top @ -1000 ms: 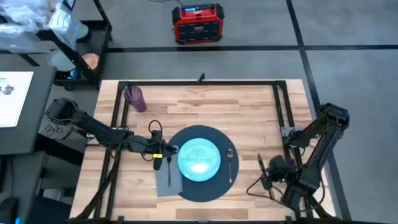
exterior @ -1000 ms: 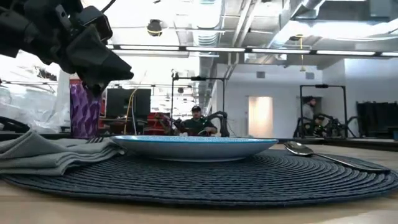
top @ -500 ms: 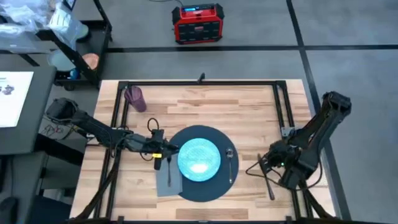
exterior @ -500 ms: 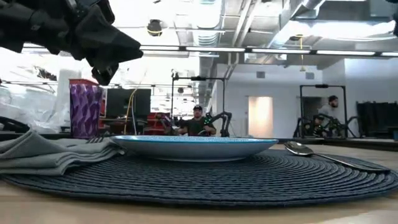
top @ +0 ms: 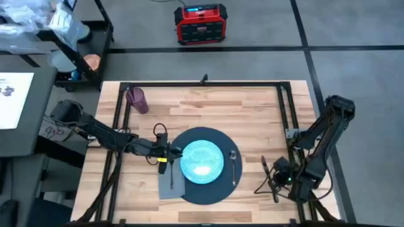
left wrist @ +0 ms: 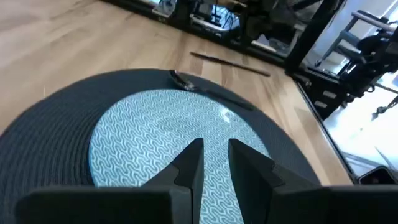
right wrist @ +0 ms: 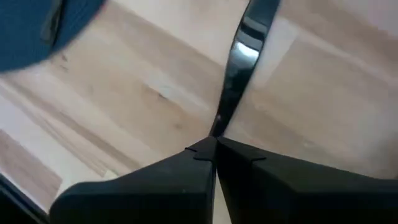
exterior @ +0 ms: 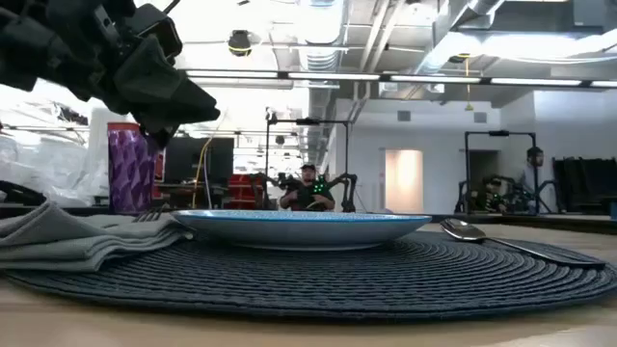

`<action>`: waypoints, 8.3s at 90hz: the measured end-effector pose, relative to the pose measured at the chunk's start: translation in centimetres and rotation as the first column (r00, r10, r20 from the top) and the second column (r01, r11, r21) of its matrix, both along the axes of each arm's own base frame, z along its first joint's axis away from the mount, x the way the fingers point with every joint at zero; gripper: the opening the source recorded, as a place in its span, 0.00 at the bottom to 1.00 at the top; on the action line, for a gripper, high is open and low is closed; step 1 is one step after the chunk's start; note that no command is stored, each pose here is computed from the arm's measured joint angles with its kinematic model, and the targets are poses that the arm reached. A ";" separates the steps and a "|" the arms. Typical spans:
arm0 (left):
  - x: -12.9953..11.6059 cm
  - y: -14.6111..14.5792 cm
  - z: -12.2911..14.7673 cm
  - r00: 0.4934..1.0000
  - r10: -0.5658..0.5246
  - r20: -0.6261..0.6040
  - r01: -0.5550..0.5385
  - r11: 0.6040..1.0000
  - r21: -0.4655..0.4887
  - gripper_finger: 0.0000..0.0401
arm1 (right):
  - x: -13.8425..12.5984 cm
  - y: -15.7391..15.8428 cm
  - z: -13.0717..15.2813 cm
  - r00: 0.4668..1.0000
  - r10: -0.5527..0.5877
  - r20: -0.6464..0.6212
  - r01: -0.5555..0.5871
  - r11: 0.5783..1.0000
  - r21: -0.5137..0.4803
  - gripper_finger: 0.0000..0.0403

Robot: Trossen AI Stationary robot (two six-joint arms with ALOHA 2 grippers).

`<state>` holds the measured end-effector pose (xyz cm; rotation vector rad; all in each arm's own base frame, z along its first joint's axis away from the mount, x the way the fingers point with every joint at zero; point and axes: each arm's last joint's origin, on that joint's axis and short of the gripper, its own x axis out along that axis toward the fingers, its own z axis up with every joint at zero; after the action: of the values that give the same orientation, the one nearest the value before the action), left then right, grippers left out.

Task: Set table place
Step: Put the black knife on the dark blue table mat

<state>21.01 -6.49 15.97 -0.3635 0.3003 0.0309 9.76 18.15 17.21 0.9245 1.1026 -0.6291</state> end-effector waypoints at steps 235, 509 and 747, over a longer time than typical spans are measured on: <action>0.1 -0.1 0.3 1.000 -0.007 0.030 0.008 0.999 -0.031 0.14 | 4.4 -0.5 -1.0 0.976 0.030 -0.214 -0.057 0.991 -0.124 0.15; 0.1 -0.1 0.3 0.999 -0.013 0.029 0.014 1.000 -0.024 0.14 | 4.4 0.4 -2.4 0.994 0.019 -0.106 -0.022 0.999 -0.027 0.40; -1.2 -3.4 0.2 0.990 -0.137 0.024 0.139 0.982 -0.131 0.14 | 14.0 3.9 -6.4 0.697 -0.402 0.593 0.357 0.913 0.200 0.00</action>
<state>19.80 -9.89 16.21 -0.4735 0.3131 -0.1282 23.74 22.04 10.80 1.3228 0.3232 -0.5520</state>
